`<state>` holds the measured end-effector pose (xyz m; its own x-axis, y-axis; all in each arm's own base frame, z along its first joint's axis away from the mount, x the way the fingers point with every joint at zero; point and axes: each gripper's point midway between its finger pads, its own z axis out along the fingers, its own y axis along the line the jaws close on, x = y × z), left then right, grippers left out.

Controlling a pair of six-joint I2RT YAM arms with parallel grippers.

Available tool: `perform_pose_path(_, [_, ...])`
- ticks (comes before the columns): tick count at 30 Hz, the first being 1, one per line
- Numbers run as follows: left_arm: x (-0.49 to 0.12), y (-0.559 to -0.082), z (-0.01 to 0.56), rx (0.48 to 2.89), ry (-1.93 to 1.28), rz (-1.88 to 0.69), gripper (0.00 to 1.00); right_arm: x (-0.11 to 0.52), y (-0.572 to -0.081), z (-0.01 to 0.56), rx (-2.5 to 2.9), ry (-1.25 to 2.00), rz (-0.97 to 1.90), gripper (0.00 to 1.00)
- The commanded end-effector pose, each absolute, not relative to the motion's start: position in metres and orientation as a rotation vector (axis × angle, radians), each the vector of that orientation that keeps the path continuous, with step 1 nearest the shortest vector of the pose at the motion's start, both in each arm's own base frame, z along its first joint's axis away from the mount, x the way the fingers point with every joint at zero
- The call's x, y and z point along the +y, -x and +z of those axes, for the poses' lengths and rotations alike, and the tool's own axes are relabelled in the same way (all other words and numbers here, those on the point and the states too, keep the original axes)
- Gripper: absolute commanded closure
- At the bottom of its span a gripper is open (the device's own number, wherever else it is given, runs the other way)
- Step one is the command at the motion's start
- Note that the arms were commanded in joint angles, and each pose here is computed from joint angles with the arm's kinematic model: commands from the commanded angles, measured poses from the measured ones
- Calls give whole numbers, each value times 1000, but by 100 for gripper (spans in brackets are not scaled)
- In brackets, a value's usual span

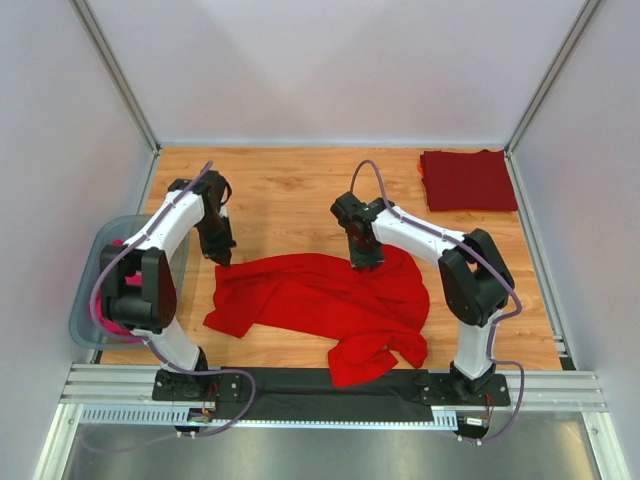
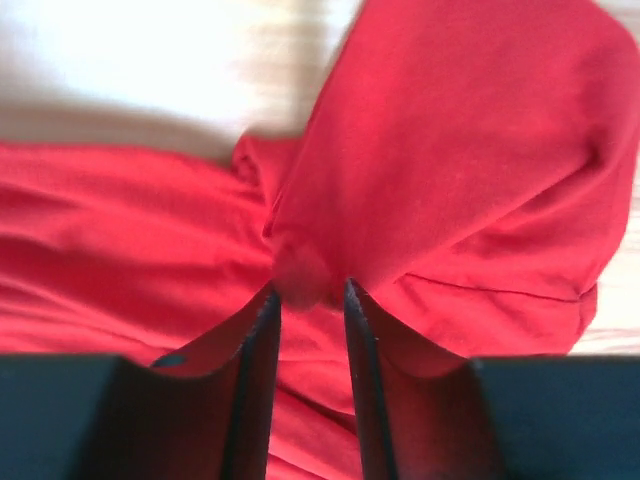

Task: Fold and stack the t-shirts
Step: Flatten the tshirt out

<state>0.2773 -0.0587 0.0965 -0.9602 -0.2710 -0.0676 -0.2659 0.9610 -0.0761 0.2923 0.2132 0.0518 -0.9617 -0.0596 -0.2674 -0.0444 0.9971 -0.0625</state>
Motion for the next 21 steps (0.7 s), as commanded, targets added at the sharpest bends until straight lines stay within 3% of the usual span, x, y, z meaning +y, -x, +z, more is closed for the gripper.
perform_pose_path(1, [-58, -270, 86, 3054, 396, -102, 100, 213, -316, 87, 2740, 229, -7, 64])
perform_pose_path(6, [-48, -270, 79, 3066, 345, -23, 100, 197, -377, 110, 2638, 189, 164, 58])
perform_pose_path(8, [-49, -276, 78, 3048, 321, -35, 100, 201, -391, 102, 2598, 327, 175, 57])
perform_pose_path(13, [-55, -281, 75, 3054, 346, -76, 100, 194, -412, 75, 2621, 470, 148, 57])
perform_pose_path(21, [-54, -287, 81, 3040, 345, -64, 100, 193, -426, 53, 2672, 581, 338, 56])
